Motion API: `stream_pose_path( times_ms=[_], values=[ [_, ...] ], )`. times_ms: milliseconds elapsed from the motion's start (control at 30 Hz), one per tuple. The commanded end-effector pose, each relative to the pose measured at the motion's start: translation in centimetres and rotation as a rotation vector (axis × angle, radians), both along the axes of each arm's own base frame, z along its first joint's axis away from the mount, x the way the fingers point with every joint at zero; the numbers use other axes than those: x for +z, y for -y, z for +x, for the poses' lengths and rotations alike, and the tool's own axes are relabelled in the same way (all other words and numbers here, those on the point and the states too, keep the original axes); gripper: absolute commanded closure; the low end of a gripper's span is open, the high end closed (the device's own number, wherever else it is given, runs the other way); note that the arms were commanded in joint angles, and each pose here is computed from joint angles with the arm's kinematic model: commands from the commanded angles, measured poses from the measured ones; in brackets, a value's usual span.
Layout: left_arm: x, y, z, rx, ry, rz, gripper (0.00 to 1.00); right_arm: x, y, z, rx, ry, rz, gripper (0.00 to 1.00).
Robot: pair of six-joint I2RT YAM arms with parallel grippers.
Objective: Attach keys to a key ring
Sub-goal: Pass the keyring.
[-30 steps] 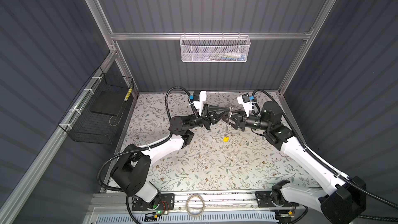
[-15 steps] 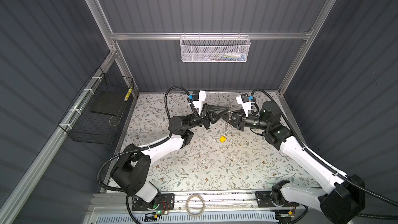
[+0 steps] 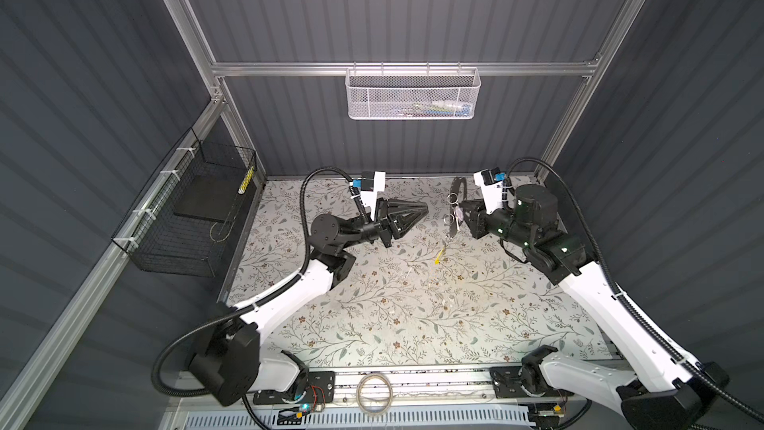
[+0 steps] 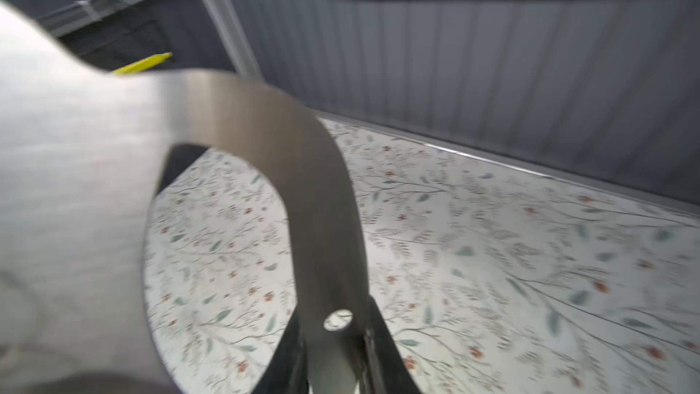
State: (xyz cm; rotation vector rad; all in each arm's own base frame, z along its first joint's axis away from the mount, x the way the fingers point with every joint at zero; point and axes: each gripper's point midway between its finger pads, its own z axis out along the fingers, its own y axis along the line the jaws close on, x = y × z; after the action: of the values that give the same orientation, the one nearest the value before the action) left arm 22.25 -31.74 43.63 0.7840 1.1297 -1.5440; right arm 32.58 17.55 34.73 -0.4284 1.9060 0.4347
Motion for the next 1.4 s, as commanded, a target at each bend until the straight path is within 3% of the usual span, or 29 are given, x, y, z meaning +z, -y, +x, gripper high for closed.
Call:
stream_pose_path(
  times_ms=[0, 133, 367, 533, 900, 1367],
  values=[
    [-2.6, -0.9, 1.3, 0.190, 0.037, 0.264, 0.75, 0.7, 4.8, 0.7, -0.223, 0.069, -0.297, 0.89],
    [-4.1, -2.4, 2.8, 0.338, 0.028, 0.434, 0.72, 0.1, 4.6, 2.0, -0.258, 0.094, -0.544, 0.89],
    [-5.5, -1.2, 4.8, 0.334, -0.035, 0.537, 0.70, 0.5, 3.1, 2.3, -0.230, 0.144, -0.632, 0.91],
    [-6.7, 0.7, 5.7, 0.245, -0.034, 0.623, 0.69, 0.7, 1.5, 1.4, -0.141, 0.173, -0.634, 0.91],
    [-2.9, 2.2, 5.3, 0.155, 0.036, 0.559, 0.63, 0.2, -0.1, 0.7, -0.068, 0.175, -0.642, 0.92],
    [-3.9, 3.7, 7.4, 0.146, -0.040, 0.559, 0.61, 0.4, -1.3, 0.1, -0.027, 0.200, -0.614, 0.92]
  ],
)
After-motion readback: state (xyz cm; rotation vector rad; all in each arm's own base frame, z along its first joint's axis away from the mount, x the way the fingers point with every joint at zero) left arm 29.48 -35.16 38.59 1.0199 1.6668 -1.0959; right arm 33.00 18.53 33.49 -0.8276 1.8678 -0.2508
